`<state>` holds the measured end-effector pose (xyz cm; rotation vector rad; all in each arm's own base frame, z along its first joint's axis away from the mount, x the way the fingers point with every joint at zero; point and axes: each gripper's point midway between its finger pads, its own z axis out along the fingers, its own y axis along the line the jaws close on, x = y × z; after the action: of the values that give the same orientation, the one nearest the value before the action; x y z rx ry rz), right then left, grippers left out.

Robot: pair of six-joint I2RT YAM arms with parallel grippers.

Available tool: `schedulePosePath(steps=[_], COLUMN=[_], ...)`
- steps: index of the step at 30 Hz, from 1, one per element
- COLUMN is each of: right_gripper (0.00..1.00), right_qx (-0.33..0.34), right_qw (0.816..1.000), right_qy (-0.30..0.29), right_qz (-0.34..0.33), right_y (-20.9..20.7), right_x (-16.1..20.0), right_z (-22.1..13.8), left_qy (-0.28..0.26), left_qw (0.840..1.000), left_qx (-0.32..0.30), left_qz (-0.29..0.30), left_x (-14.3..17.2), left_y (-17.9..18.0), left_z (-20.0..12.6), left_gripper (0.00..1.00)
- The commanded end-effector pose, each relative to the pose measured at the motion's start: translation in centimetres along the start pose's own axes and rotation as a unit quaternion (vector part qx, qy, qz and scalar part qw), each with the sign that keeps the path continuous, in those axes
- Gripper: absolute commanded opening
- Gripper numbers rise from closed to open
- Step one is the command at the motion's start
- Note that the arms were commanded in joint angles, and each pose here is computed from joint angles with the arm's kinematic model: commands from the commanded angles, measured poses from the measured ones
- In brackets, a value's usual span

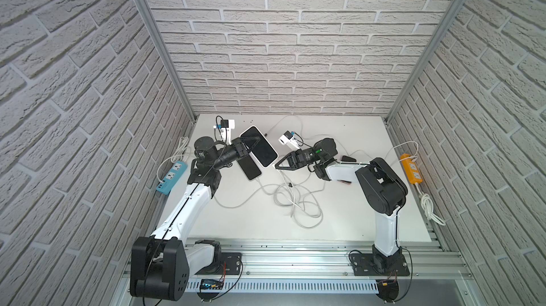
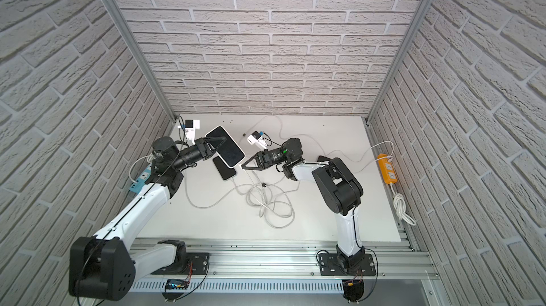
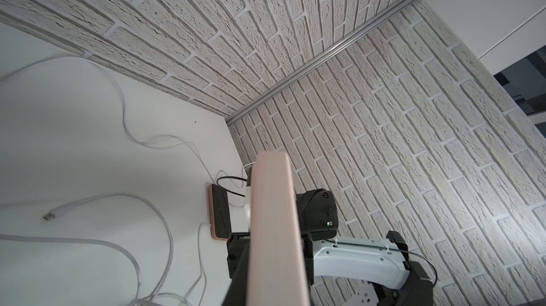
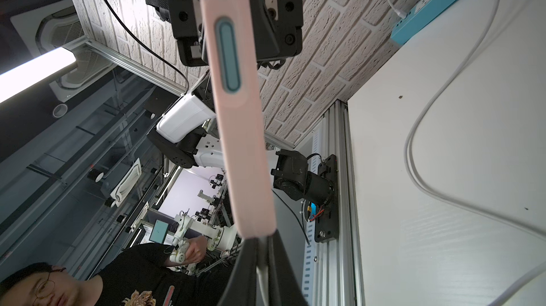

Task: Plug the charging cable into the phone
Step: Insert the charging cable into the phone.

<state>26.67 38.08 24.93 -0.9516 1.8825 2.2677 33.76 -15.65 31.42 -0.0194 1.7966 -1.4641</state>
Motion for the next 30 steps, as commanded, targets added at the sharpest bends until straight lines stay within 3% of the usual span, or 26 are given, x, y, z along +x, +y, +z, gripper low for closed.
schedulePosePath(steps=[1, 8, 17, 30], right_gripper=[0.03, 0.03, 0.03, 0.03], right_qx=[-0.01, -0.011, -0.018, -0.031], right_qw=[0.988, 0.987, 0.98, 0.977], right_qy=[-0.151, -0.156, -0.187, -0.197], right_qz=[-0.045, -0.047, -0.063, -0.069], right_y=[2.3, 1.9, 2.5, 3.6], right_x=[-7.3, -8.3, -10.8, -12.7], right_z=[-1.0, -1.3, -1.8, -2.1], left_qy=[0.166, 0.186, 0.166, 0.182], left_qw=[0.982, 0.979, 0.983, 0.979], left_qx=[0.077, 0.069, 0.061, 0.056], left_qz=[-0.039, -0.043, -0.058, -0.069], left_x=[6.7, 7.5, 6.9, 7.3], left_y=[-3.0, -2.6, -1.7, -1.4], left_z=[0.3, 0.1, 0.6, 0.5], left_gripper=[0.0, 0.0, 0.0, 0.0])
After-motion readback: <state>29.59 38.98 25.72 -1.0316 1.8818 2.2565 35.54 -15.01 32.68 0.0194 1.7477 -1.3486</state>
